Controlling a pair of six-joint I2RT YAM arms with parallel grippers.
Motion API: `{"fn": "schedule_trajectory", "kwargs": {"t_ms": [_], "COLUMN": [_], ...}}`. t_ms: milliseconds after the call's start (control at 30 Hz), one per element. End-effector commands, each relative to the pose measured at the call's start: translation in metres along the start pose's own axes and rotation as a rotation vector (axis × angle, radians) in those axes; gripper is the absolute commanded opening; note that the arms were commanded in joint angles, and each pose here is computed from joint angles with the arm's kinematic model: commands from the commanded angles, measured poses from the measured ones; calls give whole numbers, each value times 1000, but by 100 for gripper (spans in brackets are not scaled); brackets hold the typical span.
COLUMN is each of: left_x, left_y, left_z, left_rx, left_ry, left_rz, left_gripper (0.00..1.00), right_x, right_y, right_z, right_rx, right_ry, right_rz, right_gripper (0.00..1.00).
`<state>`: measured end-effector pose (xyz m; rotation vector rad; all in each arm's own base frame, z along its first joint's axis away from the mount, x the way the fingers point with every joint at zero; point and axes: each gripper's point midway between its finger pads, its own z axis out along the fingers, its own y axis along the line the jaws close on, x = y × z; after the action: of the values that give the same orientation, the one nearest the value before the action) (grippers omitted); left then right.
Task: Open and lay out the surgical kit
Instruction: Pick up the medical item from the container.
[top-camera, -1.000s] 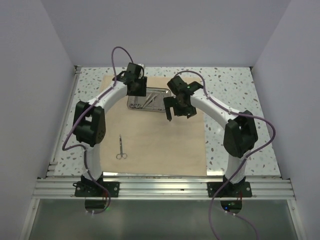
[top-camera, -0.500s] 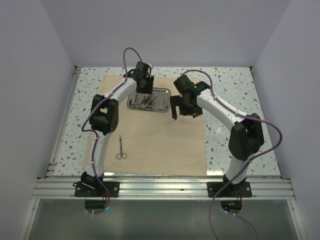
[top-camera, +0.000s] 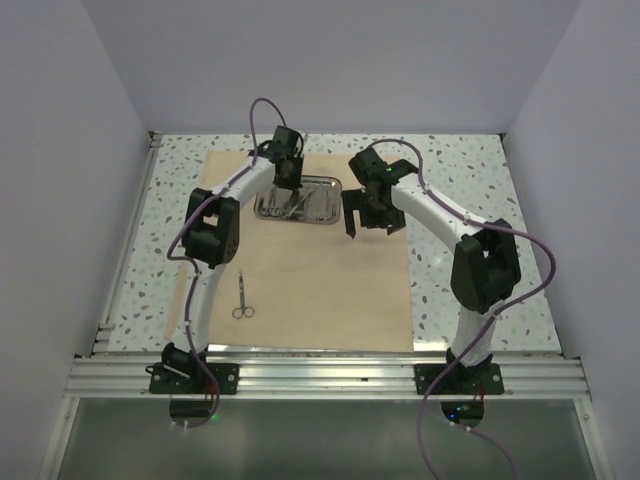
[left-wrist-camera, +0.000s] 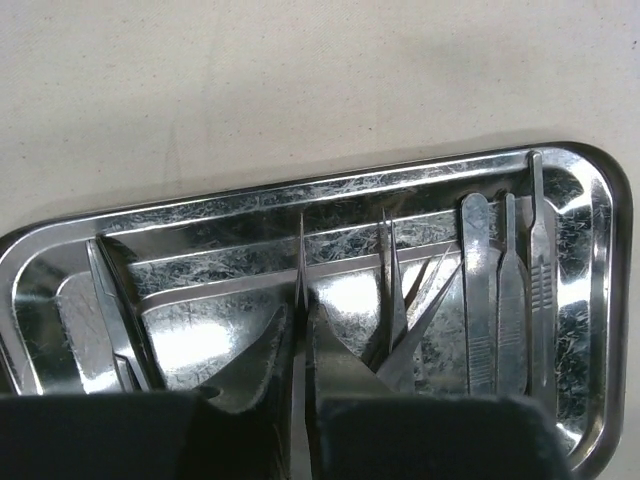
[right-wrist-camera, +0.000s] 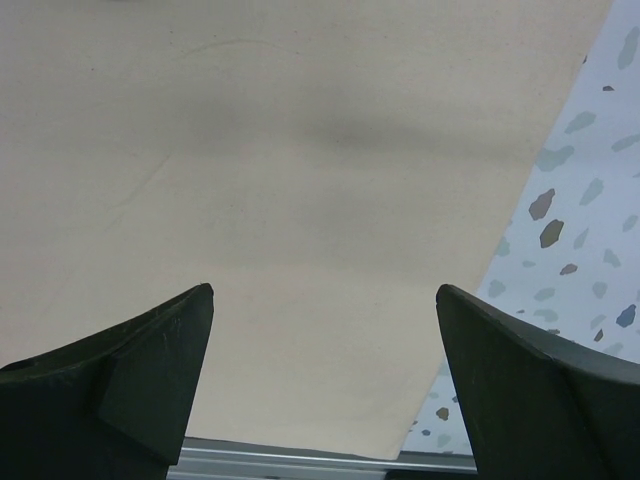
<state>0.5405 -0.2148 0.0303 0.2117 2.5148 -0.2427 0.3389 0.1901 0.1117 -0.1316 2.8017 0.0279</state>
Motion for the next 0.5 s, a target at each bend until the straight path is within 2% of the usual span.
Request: {"fn": "schedule_trajectory", "kwargs": {"t_ms": [0, 33, 233, 333, 433, 467], "left_x": [-4, -9, -52, -79, -72, -77], "left_y": [3, 2, 5, 3, -2, -5], "left_z": [5, 1, -43, -94, -119, -144], "left_rx": [-11, -9, -57, -67, -64, -54], "left_ry": [6, -5, -111, -194, -199, -231], "left_rz": [19, 18, 11, -7, -33, -57], "left_gripper": [4, 0, 0, 0, 0, 0], "right_x": [-15, -18, -29, -43, -64, -70], "right_y": [6, 8, 17, 24, 37, 39], "right_z": [-8, -9, -5, -6, -4, -1], "right_rx": [-30, -37, -64, -81, -114, -117], "right_ry": [-30, -35, -44, -66, -100, -105], "right_rz": [-12, -11, -14, -11, 9, 20], "right_gripper": [97, 97, 97, 97, 96, 96]}}
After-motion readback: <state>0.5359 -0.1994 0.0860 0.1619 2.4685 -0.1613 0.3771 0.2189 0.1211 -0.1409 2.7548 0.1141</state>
